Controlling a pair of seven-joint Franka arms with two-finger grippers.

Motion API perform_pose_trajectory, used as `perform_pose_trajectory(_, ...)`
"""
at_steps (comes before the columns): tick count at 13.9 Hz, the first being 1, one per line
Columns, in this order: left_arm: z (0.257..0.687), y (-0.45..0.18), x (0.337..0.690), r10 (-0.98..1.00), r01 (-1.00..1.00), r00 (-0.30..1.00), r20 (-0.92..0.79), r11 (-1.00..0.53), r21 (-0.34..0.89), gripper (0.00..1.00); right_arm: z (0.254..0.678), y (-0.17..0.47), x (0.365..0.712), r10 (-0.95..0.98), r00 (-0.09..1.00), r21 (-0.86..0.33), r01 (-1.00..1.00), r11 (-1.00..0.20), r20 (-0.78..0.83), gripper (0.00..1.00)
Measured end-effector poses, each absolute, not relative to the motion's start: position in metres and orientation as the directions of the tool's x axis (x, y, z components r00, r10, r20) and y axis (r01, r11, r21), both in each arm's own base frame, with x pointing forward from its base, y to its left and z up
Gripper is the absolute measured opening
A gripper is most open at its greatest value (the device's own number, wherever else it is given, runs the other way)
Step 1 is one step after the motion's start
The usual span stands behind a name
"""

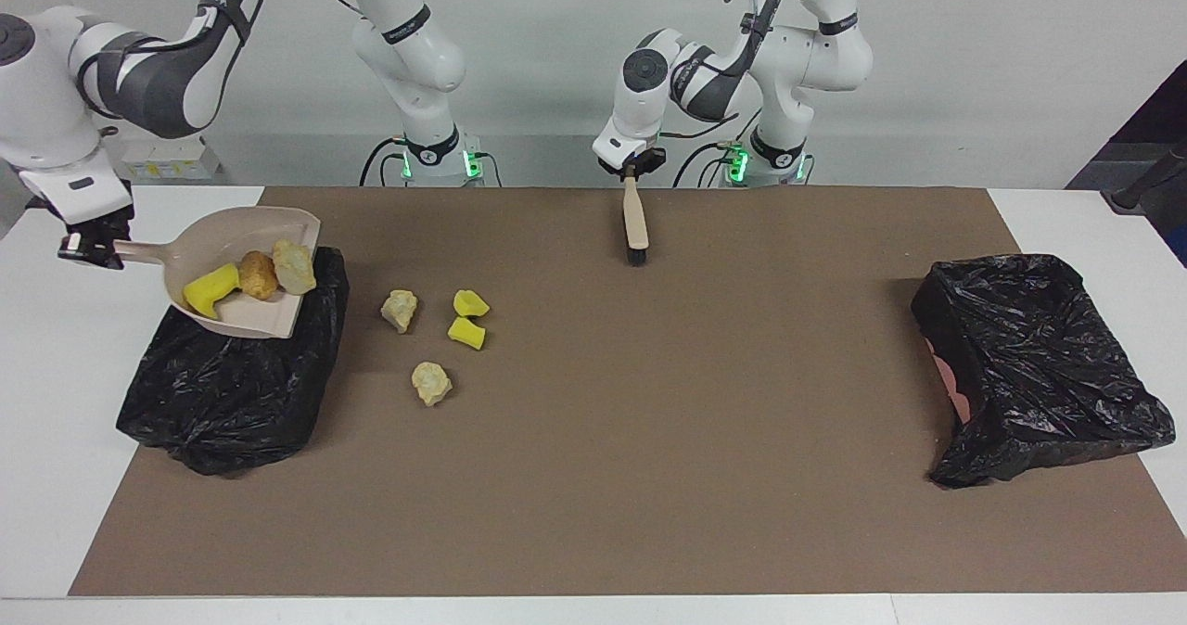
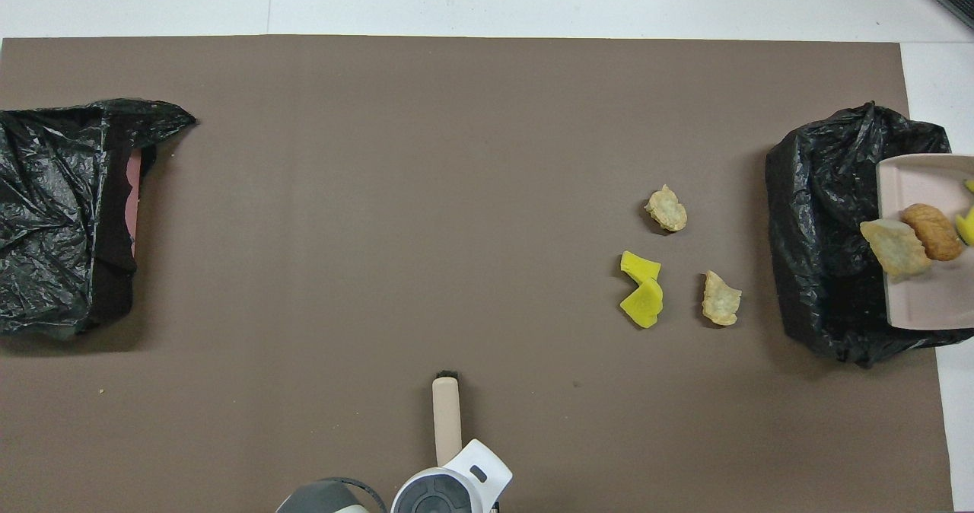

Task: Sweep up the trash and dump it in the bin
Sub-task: 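Tilt the dustpan over the black bag with the right gripper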

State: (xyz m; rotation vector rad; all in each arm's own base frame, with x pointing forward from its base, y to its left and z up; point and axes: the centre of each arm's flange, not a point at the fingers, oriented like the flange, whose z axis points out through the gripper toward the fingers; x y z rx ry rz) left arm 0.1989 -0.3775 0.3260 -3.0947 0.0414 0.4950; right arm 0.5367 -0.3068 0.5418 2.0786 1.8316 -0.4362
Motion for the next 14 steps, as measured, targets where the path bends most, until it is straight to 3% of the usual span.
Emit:
perform_pose_trajectory(4,0.331,-0.377,0.208,-0.078,-0.072,0.950,-0.304,-0.997,0.031,0.78,0.544,-0.301,0.541,0.809,0.279,0.125,0.960,-0.251,-0.517,0.32)
perform_pose_trajectory(5,0.340,-0.377,0.221,-0.089,-0.075,0.954,-0.286,-0.995,0.060,0.93,0.544,-0.296,0.544,0.789,0.294,0.138,0.955,-0.261,-0.539,0.32)
perform_pose_trajectory(6,0.354,-0.377,0.241,-0.105,-0.085,0.961,-0.255,-0.992,0.091,1.00,0.543,-0.288,0.548,0.767,0.298,0.148,0.954,-0.261,-0.568,0.32)
perform_pose_trajectory(10,0.425,-0.331,0.344,-0.131,-0.126,0.988,-0.084,-0.990,0.060,1.00,0.542,-0.243,0.561,0.676,0.233,0.113,0.969,-0.218,-0.699,0.32)
perform_pose_trajectory(14,0.491,-0.259,0.423,-0.199,-0.200,0.979,0.035,-0.979,0.028,1.00,0.553,-0.214,0.563,0.584,0.148,0.059,0.984,-0.170,-0.798,0.32)
